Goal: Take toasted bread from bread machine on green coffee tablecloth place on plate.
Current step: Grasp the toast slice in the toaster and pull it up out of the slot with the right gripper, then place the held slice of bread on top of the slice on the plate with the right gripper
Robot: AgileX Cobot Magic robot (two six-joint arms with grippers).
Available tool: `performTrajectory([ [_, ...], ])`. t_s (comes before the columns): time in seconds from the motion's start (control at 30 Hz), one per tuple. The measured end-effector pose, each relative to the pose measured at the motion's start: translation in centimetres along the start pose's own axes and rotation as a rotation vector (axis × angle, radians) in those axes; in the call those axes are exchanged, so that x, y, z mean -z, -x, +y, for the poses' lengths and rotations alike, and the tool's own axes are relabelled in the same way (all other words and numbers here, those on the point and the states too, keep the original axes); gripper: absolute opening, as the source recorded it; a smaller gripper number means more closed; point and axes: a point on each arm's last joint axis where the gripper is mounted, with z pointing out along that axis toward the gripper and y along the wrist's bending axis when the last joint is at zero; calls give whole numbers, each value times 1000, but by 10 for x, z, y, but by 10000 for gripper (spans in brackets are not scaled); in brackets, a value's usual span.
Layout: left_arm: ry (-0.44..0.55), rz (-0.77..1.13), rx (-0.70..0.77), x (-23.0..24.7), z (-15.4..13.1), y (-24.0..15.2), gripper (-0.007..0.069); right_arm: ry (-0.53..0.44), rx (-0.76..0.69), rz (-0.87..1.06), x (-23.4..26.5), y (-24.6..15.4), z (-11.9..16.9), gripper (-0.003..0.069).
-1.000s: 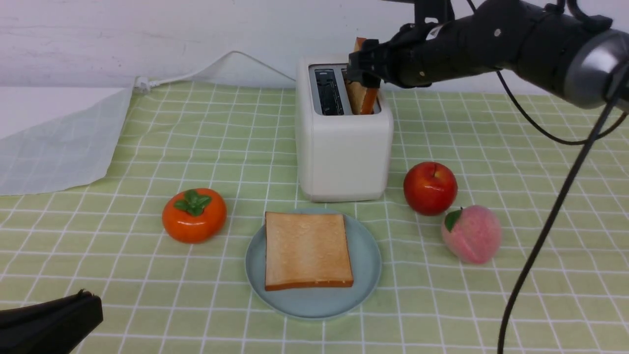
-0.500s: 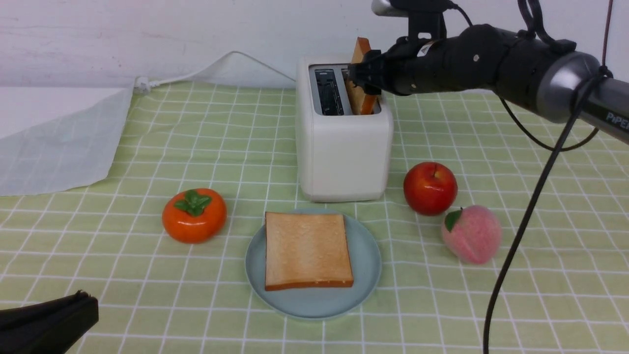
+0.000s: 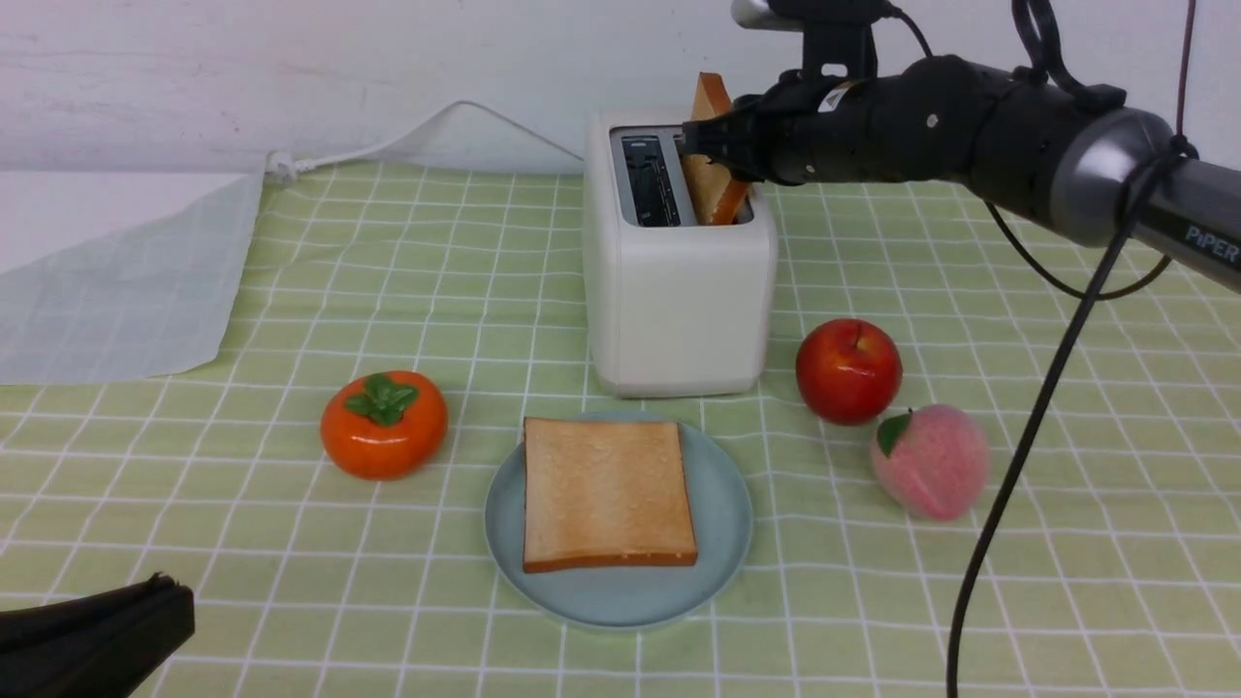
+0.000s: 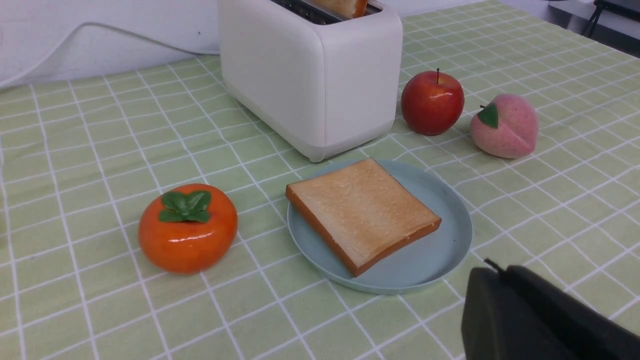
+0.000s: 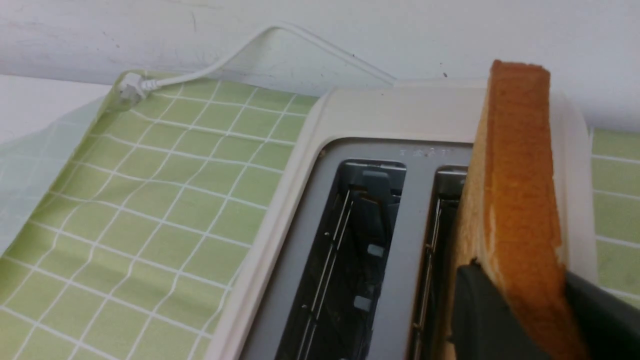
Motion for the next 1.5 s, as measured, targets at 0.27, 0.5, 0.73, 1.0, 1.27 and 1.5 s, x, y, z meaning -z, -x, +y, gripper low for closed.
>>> performTrajectory([
  [0.27,0,0,0,0,0,0,-13,7,2,-17,8,8,3,127],
  [0.5,0,0,1,0,0,0,-13,55,28,-51,64,50,22,125],
  [0.73,-8,0,22,0,-1,0,-13,123,152,86,147,75,46,125],
  [1.0,-17,1,45,0,-2,0,-13,162,192,377,207,49,51,125],
  [1.27,-26,3,70,0,-2,0,-13,242,58,535,212,-16,46,122],
  [1.5,-29,29,75,0,-3,-3,-13,424,-52,600,164,-44,51,122],
])
